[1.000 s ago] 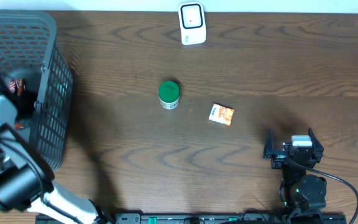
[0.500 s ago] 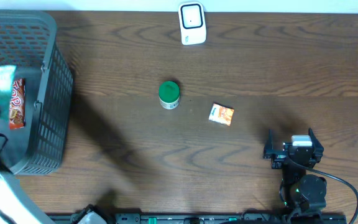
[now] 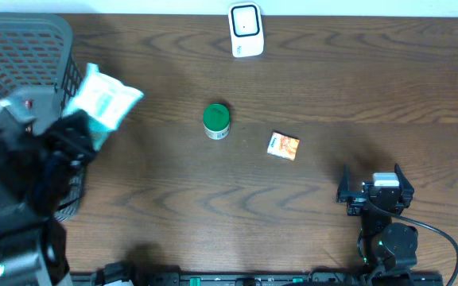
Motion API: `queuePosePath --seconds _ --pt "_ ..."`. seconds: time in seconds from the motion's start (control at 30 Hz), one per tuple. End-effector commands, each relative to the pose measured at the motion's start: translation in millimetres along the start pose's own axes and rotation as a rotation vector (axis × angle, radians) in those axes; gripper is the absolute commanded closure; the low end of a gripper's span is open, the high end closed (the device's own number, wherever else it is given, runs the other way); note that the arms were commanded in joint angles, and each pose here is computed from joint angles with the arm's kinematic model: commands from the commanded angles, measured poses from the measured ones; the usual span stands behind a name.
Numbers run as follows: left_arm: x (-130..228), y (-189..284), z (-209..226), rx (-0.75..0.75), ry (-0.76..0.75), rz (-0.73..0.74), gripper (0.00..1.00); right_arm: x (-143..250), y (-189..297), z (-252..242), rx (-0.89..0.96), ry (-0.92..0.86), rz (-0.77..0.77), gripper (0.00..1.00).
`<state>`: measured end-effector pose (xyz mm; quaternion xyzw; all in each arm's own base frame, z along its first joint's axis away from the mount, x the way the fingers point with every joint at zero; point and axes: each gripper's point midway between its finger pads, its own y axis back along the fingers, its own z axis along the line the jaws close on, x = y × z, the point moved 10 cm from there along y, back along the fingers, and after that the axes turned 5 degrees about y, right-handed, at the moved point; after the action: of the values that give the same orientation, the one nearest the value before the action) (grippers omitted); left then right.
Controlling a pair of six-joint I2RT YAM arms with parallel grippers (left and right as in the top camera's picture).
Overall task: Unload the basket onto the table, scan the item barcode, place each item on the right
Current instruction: 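Carry the wipes pack toward the scanner and hold it near the jar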
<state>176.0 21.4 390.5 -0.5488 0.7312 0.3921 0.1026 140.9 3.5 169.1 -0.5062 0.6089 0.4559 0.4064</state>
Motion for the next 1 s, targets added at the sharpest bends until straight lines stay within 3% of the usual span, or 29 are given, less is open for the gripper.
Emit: queuePosePath --seconds 0.0,0.27,0.77,0.97 --pt "6 -17 1 -0.179 -0.099 -0.029 0.93 0 0 1 -0.009 0.011 -0.005 0.01" --pt "55 -68 -18 -0.443 -0.26 0.015 0.93 0 0 1 -0.009 0.011 -0.005 0.01" --pt "173 -170 -30 -0.837 -0.895 -0.109 0.92 0 0 1 -0.009 0.011 -0.005 0.01" --pt "201 -194 -10 -0.946 -1.045 -0.044 0.93 0 0 1 -0.009 0.011 -0.005 0.01"
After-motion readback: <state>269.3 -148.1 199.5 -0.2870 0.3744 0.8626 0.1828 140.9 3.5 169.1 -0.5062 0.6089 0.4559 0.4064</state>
